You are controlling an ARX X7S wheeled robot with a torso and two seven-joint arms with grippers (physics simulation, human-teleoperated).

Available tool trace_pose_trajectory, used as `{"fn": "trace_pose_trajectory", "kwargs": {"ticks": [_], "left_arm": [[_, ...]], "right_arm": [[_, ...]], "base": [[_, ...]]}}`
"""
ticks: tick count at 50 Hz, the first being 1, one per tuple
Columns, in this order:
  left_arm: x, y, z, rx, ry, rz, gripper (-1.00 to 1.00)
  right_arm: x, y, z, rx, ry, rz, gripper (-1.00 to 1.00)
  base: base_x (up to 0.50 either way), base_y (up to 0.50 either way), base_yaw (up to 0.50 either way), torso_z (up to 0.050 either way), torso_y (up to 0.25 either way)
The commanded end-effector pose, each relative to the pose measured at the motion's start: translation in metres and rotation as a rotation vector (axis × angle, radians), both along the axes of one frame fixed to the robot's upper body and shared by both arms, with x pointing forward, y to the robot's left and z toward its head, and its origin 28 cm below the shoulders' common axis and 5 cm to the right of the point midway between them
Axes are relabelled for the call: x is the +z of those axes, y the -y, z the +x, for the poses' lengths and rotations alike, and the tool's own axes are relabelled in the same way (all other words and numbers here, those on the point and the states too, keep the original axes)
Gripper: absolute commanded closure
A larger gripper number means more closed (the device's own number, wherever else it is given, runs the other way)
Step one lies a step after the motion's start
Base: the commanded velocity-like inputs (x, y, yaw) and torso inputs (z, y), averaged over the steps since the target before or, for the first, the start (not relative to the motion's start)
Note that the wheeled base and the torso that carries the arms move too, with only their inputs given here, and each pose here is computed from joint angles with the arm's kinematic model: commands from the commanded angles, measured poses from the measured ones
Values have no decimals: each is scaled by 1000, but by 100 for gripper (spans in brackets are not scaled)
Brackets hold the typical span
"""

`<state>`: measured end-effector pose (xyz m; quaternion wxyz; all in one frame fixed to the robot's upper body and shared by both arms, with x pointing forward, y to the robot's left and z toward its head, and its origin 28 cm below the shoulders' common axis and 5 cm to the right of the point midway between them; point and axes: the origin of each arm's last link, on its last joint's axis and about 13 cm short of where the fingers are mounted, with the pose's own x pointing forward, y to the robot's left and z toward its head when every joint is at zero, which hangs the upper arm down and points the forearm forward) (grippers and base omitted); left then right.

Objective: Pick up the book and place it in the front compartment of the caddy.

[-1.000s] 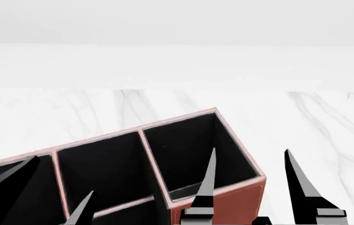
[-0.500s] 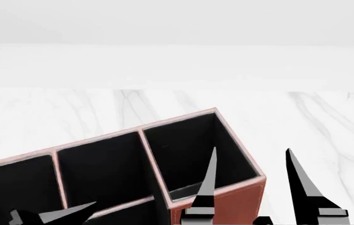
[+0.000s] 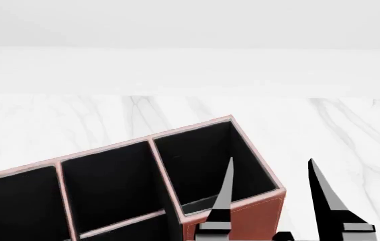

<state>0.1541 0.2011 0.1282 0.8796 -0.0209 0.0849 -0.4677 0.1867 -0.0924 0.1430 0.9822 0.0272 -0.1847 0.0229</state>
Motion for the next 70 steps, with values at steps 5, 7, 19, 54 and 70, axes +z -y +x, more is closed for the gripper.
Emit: {"fn": "trace_pose_trajectory", "kwargs": {"ticks": [5,7,19,54,70], "left_arm": [[-8,-1,1,-42,-98,159,-100],[-8,-1,2,-47,-99,173,-100],[4,2,5,-97,-115,262,-100],[-7,9,6,-230,-149,513,-100],[-10,17,3,-281,-159,552,-100]], "right_arm": [[1,1,0,-3,2,1,-100],[2,1,-1,-3,3,1,-100],[2,2,0,-7,3,2,-100],[1,1,-1,-3,-1,-1,-100],[0,0,0,0,-4,-3,-100]], "base": [[0,0,0,0,0],[0,0,0,0,0],[0,0,0,0,0],[0,0,0,0,0],[0,0,0,0,0]]}}
